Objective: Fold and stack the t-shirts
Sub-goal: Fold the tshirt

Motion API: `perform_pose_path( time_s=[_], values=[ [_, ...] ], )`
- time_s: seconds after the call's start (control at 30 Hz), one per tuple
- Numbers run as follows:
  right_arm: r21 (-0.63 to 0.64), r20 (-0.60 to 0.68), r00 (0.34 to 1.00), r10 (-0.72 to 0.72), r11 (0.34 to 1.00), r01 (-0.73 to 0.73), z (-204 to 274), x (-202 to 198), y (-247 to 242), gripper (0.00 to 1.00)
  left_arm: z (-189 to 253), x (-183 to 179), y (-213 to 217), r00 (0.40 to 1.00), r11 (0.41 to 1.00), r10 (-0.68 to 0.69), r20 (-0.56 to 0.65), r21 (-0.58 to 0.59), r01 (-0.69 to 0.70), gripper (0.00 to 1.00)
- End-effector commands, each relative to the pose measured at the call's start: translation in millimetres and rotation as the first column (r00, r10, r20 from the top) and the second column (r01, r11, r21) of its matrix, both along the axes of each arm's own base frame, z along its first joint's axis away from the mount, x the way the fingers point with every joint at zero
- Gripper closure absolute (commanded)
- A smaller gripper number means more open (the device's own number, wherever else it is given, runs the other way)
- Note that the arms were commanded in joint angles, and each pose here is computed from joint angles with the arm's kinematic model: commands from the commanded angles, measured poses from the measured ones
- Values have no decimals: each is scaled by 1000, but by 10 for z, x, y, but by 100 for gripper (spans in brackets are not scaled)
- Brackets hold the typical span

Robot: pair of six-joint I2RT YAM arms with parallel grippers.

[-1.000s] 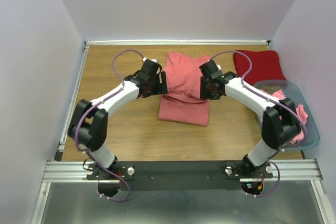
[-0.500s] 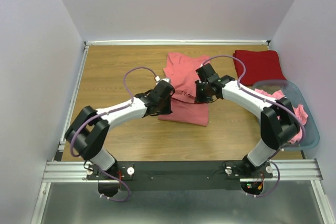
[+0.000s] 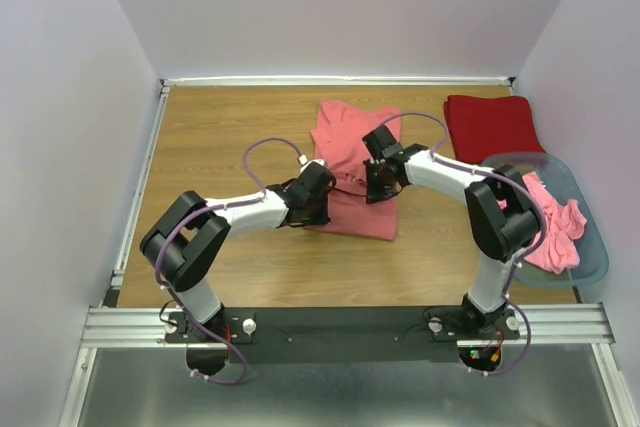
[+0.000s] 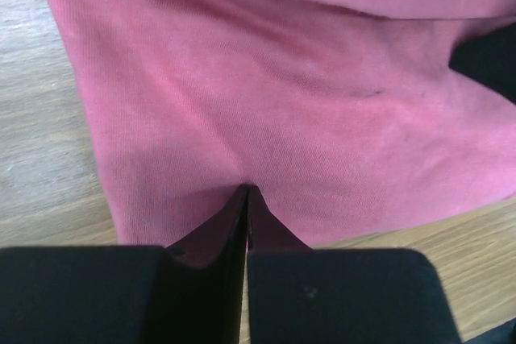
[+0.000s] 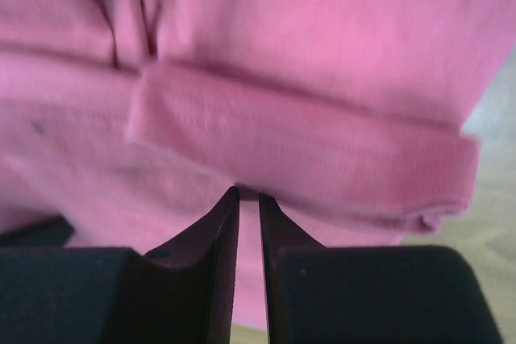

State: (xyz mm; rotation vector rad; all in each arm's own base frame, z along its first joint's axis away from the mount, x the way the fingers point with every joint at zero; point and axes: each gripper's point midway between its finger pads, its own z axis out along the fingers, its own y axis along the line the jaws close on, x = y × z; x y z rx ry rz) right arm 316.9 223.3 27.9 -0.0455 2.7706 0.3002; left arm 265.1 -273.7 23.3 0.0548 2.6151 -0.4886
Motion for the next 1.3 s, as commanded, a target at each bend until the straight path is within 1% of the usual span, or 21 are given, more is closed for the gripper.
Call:
perform_pose_path(
  time_s=[0.0, 0.17, 0.2, 0.3, 0.33, 0.37, 0.4, 0.43, 0.53, 0.57, 0.6, 0.67, 0.77, 0.8, 0.83, 0.87, 0.9, 0.97, 1.03, 1.17, 1.27],
  values=[
    [-47, 90, 995, -32, 998, 36, 44, 423, -90, 77, -200, -199, 87, 999, 1000, -10, -53, 25, 11, 91],
    [-53, 161, 982, -100, 993, 109, 142, 1012, -303, 76, -248, -314, 49, 997, 999, -37, -74, 18, 38, 91],
    [-42, 198, 973, -122, 990, 133, 237, 1227, -341, 76, -267, -362, 29, 996, 999, -43, -83, 15, 45, 91],
    [-23, 252, 959, -127, 990, 138, 430, 1457, -353, 76, -297, -443, -1, 994, 1000, -31, -101, -3, 31, 91],
    [-5, 283, 951, -127, 991, 134, 579, 1524, -330, 76, -282, -534, -72, 990, 998, -57, -129, -39, 52, 91],
    [8, 295, 947, -127, 991, 130, 657, 1534, -315, 75, -246, -559, -112, 990, 997, -61, -126, -64, 54, 91],
    [31, 289, 950, -121, 993, 117, 697, 1492, -287, 74, -238, -608, -117, 989, 996, -50, -141, -84, 39, 91],
    [73, 298, 948, -113, 993, 95, 840, 1438, -234, 73, -156, -602, -142, 991, 993, -46, -128, -112, 32, 91],
    [142, 276, 957, -87, 989, 49, 937, 1197, -166, 73, -1, -570, -132, 995, 989, -10, -95, -148, -4, 87],
    [155, 239, 968, -75, 987, 38, 828, 1018, -184, 73, 143, -537, -145, 998, 984, -5, -64, -178, -7, 84],
    [214, 251, 967, -53, 977, -1, 954, 913, -117, 73, 229, -481, -138, 999, 981, 8, -44, -193, -17, 79],
    [263, 230, 973, -29, 964, -33, 965, 668, -100, 73, 505, -319, -139, 999, 969, 34, 21, -245, -28, 72],
    [272, 210, 978, -11, 961, -48, 897, 486, -140, 73, 779, -140, -141, 994, 963, 36, 105, -270, -6, 71],
    [263, 187, 982, -3, 964, -47, 796, 388, -172, 73, 902, -44, -171, 990, 960, 41, 132, -281, -2, 71],
    [257, 189, 982, -4, 965, -45, 791, 347, -207, 73, 936, -13, -187, 990, 960, 36, 138, -279, 5, 71],
    [251, 187, 982, -9, 967, -39, 768, 316, -233, 73, 869, 2, -207, 991, 966, 14, 131, -256, 20, 71],
    [242, 185, 983, -18, 970, -27, 748, 294, -273, 73, 909, 35, -269, 991, 964, 3, 131, -264, 32, 73],
    [232, 194, 981, -27, 973, -19, 750, 231, -324, 73, 753, -15, -353, 997, 963, -28, 76, -266, 48, 77],
    [229, 201, 979, -33, 973, -14, 768, 182, -357, 73, 579, -77, -412, 998, 964, -51, 35, -260, 58, 77],
    [231, 197, 980, -37, 973, -10, 753, 94, -405, 73, 423, -31, -460, 998, 966, -58, 38, -249, 65, 78],
    [234, 180, 983, -40, 972, -4, 700, -11, -432, 73, 395, 89, -511, 997, 971, -58, 59, -230, 70, 80]
  ],
)
